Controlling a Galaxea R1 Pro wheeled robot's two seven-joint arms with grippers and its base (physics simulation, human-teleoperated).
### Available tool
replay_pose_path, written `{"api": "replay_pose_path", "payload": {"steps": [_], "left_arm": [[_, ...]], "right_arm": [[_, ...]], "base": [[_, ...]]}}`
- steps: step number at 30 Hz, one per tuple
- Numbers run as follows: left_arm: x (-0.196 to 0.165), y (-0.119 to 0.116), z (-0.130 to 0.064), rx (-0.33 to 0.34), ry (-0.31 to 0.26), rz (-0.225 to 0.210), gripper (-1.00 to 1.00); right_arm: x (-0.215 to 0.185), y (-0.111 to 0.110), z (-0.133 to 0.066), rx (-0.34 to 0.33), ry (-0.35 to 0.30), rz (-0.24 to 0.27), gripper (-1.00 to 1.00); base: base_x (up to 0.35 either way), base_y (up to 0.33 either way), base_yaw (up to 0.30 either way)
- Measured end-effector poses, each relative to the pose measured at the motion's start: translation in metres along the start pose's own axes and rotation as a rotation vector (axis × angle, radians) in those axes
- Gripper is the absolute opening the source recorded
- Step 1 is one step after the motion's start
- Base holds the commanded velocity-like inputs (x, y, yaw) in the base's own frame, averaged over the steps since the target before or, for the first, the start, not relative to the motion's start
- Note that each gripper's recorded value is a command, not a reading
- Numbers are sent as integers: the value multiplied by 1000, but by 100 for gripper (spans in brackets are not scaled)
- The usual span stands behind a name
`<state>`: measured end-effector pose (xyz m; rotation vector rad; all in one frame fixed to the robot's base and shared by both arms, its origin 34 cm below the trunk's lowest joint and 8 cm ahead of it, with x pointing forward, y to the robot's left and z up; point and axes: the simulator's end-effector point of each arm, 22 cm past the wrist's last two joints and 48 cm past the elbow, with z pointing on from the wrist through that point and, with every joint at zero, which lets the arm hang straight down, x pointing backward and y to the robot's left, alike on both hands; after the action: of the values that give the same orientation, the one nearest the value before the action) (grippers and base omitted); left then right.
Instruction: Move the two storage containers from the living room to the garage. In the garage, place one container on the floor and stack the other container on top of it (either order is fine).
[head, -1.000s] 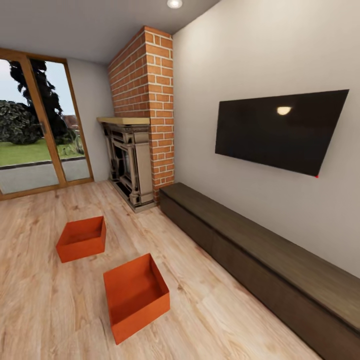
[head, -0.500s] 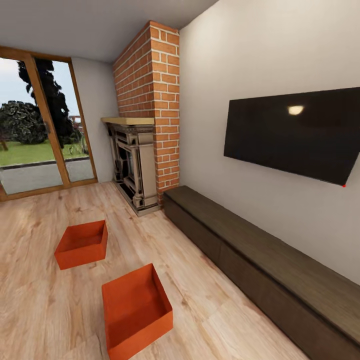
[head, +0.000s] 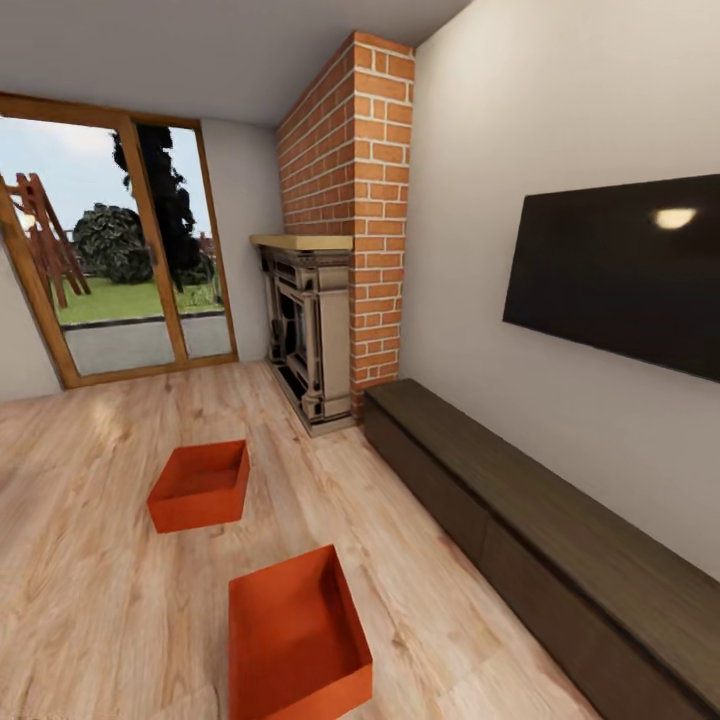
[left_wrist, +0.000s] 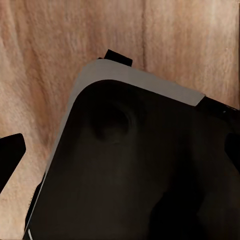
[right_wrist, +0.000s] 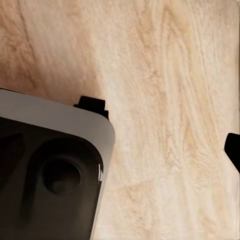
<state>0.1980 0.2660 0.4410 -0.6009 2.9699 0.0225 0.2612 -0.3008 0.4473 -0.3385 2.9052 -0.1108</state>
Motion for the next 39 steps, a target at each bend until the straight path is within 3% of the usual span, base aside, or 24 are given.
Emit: {"api": "replay_pose_path", "payload": {"steps": [31,39], "left_arm": [[0,0,0,0,-1,1,100],[0,0,0,0,-1,0,100]], "right_arm": [[0,-1,0,1,1,0,100],[0,-2,0,2,-1,3,100]], "base": [[15,-4,270],[0,-89,74]]}}
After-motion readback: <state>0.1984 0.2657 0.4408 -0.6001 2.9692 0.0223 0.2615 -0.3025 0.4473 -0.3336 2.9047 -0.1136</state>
